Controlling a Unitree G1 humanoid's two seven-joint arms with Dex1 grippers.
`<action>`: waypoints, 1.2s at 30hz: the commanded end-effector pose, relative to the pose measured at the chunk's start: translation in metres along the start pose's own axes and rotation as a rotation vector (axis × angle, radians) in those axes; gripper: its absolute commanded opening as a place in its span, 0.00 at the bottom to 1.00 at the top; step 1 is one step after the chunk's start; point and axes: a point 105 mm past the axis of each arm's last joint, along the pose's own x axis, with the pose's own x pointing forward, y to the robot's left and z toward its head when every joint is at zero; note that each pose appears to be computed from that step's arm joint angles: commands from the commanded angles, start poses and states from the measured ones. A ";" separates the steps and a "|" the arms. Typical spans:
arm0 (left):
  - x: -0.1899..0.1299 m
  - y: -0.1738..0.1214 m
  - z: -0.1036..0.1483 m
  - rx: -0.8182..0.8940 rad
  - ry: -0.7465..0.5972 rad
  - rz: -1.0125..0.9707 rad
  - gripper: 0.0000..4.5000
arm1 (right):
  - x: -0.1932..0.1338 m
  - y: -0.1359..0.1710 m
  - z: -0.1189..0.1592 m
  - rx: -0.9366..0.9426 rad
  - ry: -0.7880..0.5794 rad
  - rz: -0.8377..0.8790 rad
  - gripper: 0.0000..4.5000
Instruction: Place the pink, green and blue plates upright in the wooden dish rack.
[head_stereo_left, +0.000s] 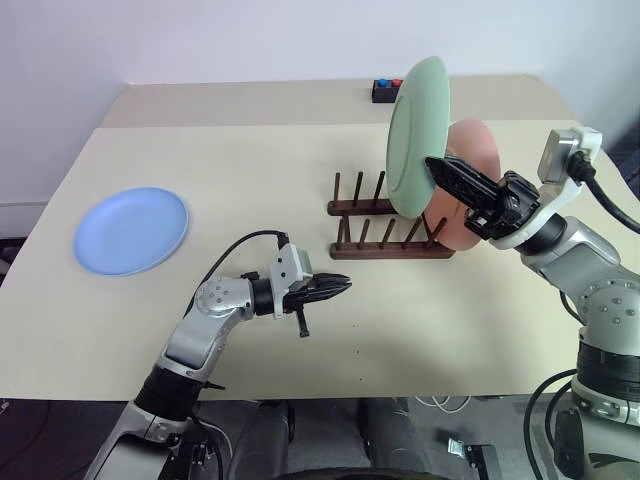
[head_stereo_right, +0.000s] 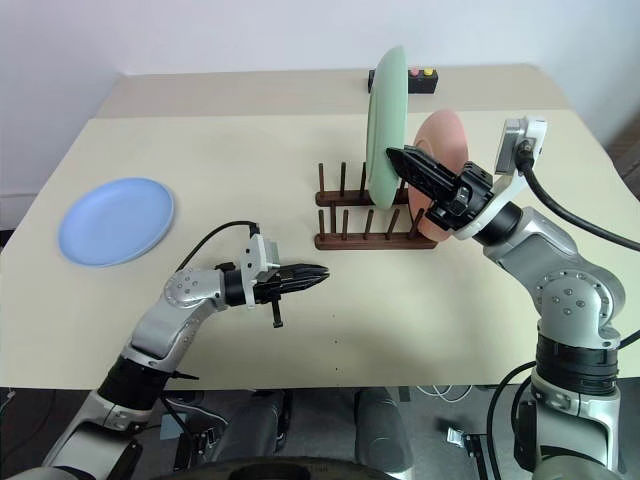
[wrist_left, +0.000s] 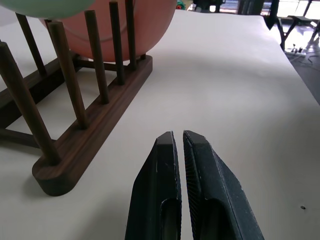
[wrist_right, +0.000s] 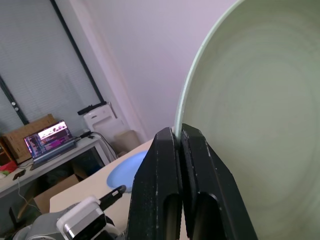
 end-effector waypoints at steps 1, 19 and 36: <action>-0.002 0.003 0.013 0.046 -0.043 0.007 0.05 | 0.002 0.006 0.002 -0.015 -0.008 0.025 0.01; -0.005 0.005 0.012 0.055 -0.046 0.014 0.05 | -0.003 0.003 -0.010 0.023 0.025 -0.022 0.31; -0.002 0.004 0.014 0.050 -0.050 0.001 0.05 | -0.004 -0.002 -0.003 -0.063 0.029 -0.077 0.99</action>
